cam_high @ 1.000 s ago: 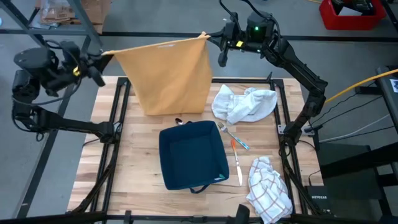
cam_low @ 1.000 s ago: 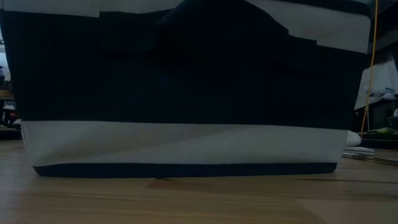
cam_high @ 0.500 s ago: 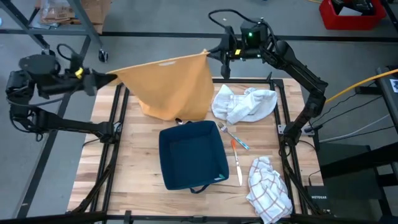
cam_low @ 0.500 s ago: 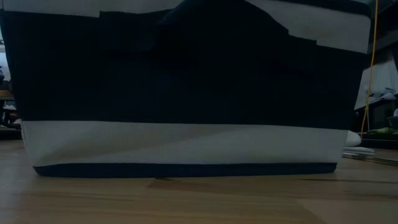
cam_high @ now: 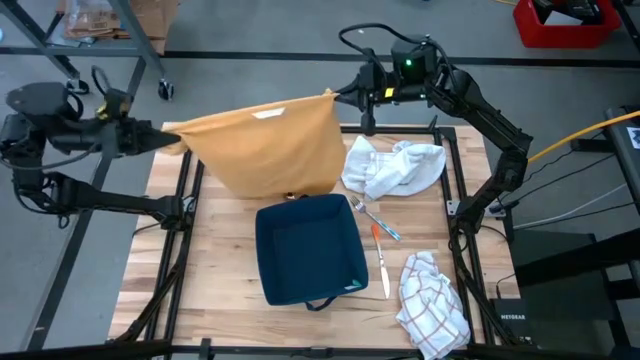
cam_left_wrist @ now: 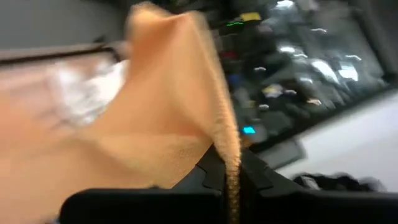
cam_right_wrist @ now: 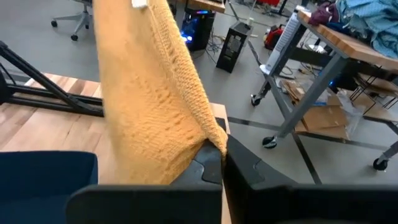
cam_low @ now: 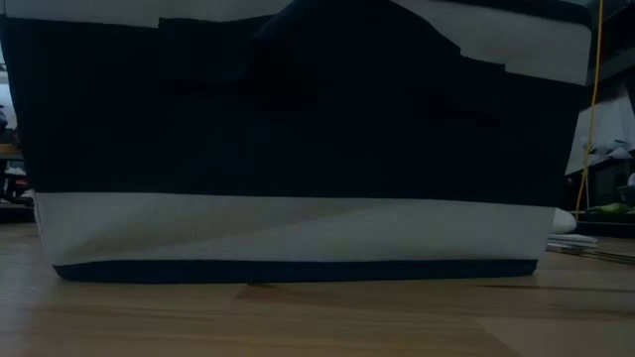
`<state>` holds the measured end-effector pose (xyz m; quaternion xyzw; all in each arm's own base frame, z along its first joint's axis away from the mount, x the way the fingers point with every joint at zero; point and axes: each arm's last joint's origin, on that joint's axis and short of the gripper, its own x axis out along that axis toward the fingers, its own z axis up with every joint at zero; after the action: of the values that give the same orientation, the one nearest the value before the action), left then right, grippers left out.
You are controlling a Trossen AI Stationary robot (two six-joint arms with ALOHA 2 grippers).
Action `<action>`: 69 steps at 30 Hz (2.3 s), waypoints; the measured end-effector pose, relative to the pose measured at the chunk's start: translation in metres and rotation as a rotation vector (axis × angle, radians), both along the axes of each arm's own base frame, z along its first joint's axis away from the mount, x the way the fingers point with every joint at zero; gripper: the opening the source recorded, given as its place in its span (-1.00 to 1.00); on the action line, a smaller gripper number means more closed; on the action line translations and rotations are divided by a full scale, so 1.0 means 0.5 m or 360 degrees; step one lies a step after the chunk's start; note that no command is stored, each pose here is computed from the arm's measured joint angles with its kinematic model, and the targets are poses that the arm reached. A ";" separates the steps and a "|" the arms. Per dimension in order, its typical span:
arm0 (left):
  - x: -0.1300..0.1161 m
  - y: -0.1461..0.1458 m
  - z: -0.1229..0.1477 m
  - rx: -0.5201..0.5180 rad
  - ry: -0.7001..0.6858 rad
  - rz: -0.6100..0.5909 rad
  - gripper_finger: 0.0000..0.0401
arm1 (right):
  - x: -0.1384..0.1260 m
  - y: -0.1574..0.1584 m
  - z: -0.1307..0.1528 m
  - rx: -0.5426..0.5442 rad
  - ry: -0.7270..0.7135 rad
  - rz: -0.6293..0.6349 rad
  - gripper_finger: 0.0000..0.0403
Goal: Fold towel
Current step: Fold the yellow towel
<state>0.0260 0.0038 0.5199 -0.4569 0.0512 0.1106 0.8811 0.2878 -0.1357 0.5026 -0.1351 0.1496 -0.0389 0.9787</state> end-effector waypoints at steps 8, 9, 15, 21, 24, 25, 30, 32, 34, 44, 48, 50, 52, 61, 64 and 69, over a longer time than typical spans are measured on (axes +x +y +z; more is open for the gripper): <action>0.010 0.016 -0.075 -0.0259 0.0657 0.0460 -1.00 | 0.010 -0.006 -0.020 0.0041 0.0098 -0.0016 -1.00; 0.015 0.018 -0.075 -0.0206 0.0654 0.0473 -1.00 | 0.013 -0.009 -0.023 0.0040 0.0108 -0.0031 -1.00; 0.044 0.035 -0.074 0.0036 0.0767 0.0663 -1.00 | 0.040 -0.057 -0.060 0.0039 0.0202 -0.0189 -1.00; 0.068 0.051 -0.078 0.0214 0.0900 0.0927 -1.00 | 0.044 -0.121 -0.089 0.0015 0.0251 -0.0296 -1.00; 0.072 0.058 -0.076 0.0363 0.0954 0.1074 -1.00 | 0.051 -0.147 -0.100 0.0008 0.0235 -0.0303 -1.00; 0.075 0.060 -0.075 0.0417 0.0980 0.1120 -1.00 | 0.054 -0.154 -0.102 0.0004 0.0222 -0.0302 -1.00; 0.098 0.072 -0.076 0.0660 0.1144 0.1251 -1.00 | 0.059 -0.190 -0.124 0.0013 0.0244 -0.0354 -1.00; 0.111 0.076 -0.076 0.0741 0.1212 0.1262 -1.00 | 0.063 -0.201 -0.134 0.0008 0.0265 -0.0374 -1.00; 0.121 0.080 -0.074 0.0864 0.1279 0.1289 -1.00 | 0.066 -0.204 -0.131 -0.0057 0.0240 -0.0367 -1.00; 0.175 0.098 0.040 0.1497 0.1092 0.1578 -1.00 | 0.006 -0.175 -0.009 -0.0586 -0.0093 -0.0729 -1.00; 0.170 0.097 0.088 0.1673 0.1015 0.1665 -1.00 | -0.026 -0.151 0.035 -0.0746 -0.0186 -0.0800 -1.00; 0.168 0.097 0.100 0.1744 0.1031 0.1682 -1.00 | -0.041 -0.139 0.051 -0.0804 -0.0210 -0.0803 -1.00; 0.169 0.097 0.105 0.1785 0.1051 0.1688 -1.00 | -0.054 -0.129 0.063 -0.0838 -0.0227 -0.0810 -1.00; 0.165 0.096 0.114 0.1799 0.1032 0.1722 -1.00 | -0.075 -0.116 0.066 -0.0820 -0.0146 -0.0837 -1.00; 0.161 0.095 0.124 0.1838 0.1041 0.1761 -1.00 | -0.076 -0.117 0.063 -0.0893 -0.0072 -0.0863 -1.00; 0.154 0.091 0.149 0.1988 0.0921 0.1801 -1.00 | -0.077 -0.117 0.083 -0.1016 -0.0185 -0.0911 -1.00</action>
<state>0.1030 0.0494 0.5945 0.1958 -0.0311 0.6480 0.7354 0.2491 -0.1940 0.5440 -0.3818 0.1061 -0.3606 0.8444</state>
